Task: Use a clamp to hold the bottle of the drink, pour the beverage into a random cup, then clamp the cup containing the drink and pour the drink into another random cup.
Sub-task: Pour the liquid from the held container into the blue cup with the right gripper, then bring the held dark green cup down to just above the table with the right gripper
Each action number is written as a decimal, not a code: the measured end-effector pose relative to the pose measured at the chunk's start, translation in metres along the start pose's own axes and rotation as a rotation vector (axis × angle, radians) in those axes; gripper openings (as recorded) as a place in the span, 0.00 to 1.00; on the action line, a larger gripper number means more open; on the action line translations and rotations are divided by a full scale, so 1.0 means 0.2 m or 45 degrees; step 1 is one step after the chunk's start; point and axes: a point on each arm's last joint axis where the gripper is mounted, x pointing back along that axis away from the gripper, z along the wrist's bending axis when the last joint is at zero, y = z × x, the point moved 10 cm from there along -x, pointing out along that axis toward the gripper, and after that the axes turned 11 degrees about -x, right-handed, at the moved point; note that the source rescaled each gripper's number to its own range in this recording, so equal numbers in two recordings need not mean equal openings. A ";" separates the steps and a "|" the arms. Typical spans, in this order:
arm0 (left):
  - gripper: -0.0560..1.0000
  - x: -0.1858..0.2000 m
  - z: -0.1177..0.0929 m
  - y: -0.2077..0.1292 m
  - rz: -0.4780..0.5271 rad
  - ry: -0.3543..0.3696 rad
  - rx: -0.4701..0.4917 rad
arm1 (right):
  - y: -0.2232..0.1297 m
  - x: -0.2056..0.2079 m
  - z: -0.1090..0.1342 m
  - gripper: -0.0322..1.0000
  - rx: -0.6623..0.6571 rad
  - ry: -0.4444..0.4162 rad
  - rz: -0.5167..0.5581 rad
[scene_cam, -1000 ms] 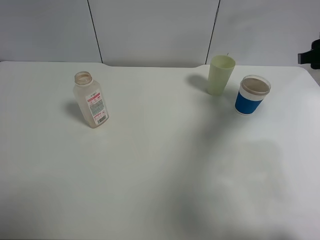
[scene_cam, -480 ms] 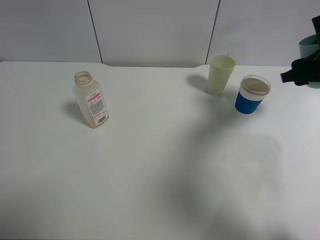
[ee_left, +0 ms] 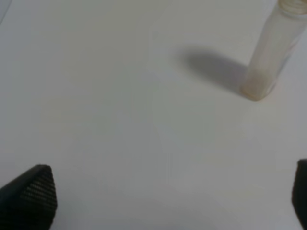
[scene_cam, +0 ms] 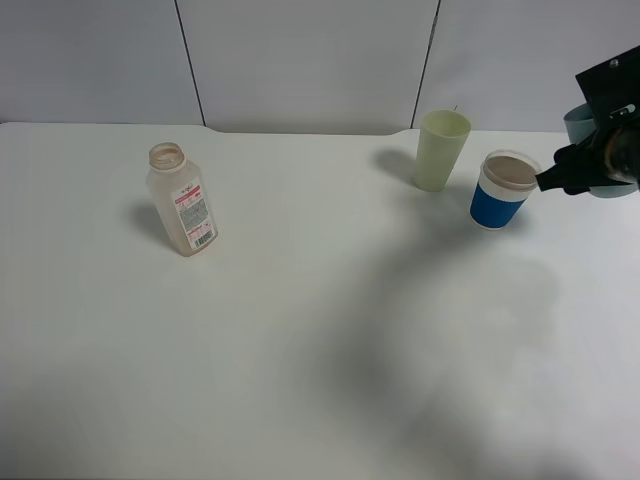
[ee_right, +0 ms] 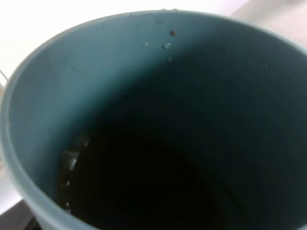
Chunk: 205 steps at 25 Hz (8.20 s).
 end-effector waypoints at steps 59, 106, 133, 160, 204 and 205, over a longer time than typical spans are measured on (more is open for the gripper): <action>1.00 0.00 0.00 0.00 0.000 0.000 0.000 | 0.05 -0.01 0.00 0.03 0.698 -0.105 0.000; 1.00 0.00 0.00 0.00 0.000 0.000 0.000 | 0.05 -0.01 -0.03 0.03 0.939 -0.139 0.019; 1.00 0.00 0.00 0.00 0.000 0.000 0.000 | 0.16 0.01 -0.05 0.03 0.969 -0.203 -0.022; 1.00 0.00 0.00 0.00 0.000 0.000 0.000 | 0.16 0.01 -0.05 0.03 1.340 -0.210 0.008; 1.00 0.00 0.00 0.00 0.000 0.000 0.000 | 0.28 0.17 0.12 0.03 -0.029 0.212 -0.147; 1.00 0.00 0.00 0.00 0.000 0.000 0.000 | 0.32 0.22 0.11 0.03 -0.079 0.230 -0.179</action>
